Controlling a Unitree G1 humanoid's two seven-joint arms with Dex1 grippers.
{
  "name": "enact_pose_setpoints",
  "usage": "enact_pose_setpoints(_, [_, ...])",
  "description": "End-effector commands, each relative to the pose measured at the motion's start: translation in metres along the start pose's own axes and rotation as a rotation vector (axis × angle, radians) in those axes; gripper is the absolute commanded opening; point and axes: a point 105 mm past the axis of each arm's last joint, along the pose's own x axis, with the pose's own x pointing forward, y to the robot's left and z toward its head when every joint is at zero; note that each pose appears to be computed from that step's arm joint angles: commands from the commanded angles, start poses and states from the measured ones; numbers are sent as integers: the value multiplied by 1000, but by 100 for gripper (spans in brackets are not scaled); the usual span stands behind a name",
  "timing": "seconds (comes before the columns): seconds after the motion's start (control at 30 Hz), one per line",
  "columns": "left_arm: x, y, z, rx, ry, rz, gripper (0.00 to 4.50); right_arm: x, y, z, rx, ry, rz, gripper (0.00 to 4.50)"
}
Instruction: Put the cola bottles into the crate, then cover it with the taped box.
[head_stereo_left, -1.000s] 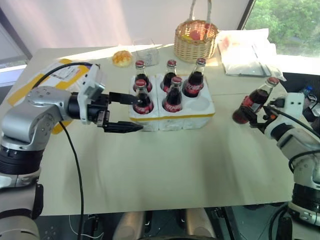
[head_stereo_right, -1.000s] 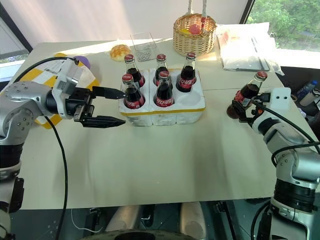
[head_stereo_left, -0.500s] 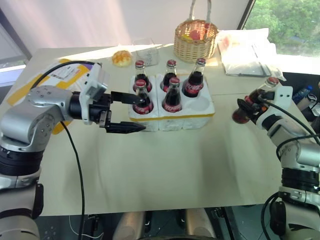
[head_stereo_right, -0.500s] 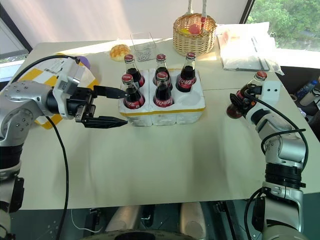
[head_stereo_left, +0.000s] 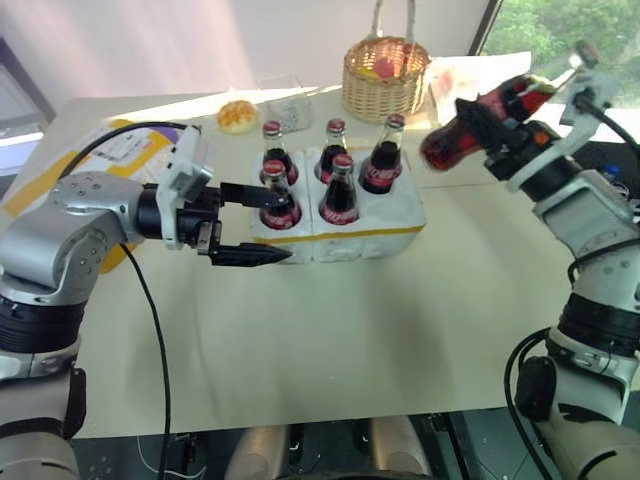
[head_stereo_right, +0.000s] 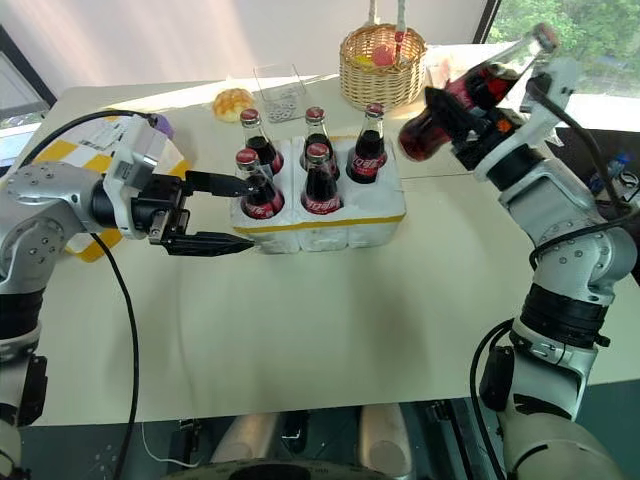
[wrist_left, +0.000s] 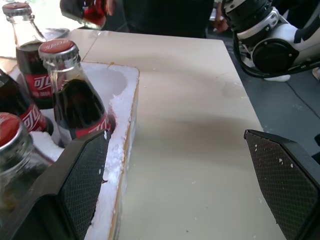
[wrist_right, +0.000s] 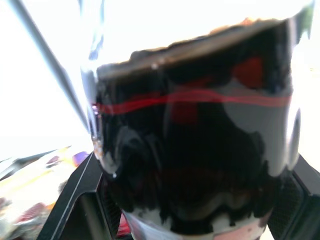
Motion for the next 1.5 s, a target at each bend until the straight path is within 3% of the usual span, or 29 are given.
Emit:
enact_pose_setpoints(0.03, [-5,1,10,47,-17,23,450,3,24,5,-40,-3,110,283])
enact_pose_setpoints(0.23, [-9,2,10,59,-6,49,450,11,32,-24,-88,113,177,283])
enact_pose_setpoints(0.43, [-11,2,7,61,4,62,450,18,36,-63,-317,285,268,283])
enact_pose_setpoints(0.67, [-11,1,8,67,6,68,450,31,24,-88,-402,380,267,283])
enact_pose_setpoints(0.77, [-12,0,8,67,8,73,450,30,17,-94,-378,415,256,433])
enact_pose_setpoints(0.97, [-25,-2,10,62,24,135,450,13,17,-71,-383,413,299,445])
enact_pose_setpoints(1.27, [-88,-7,2,66,145,459,450,-50,2,-2,-510,457,327,445])
enact_pose_setpoints(1.4, [-126,-4,-19,133,348,701,450,-69,-14,22,-501,483,276,445])
enact_pose_setpoints(1.5, [-180,-5,-48,211,663,958,450,-74,5,40,-511,441,366,445])
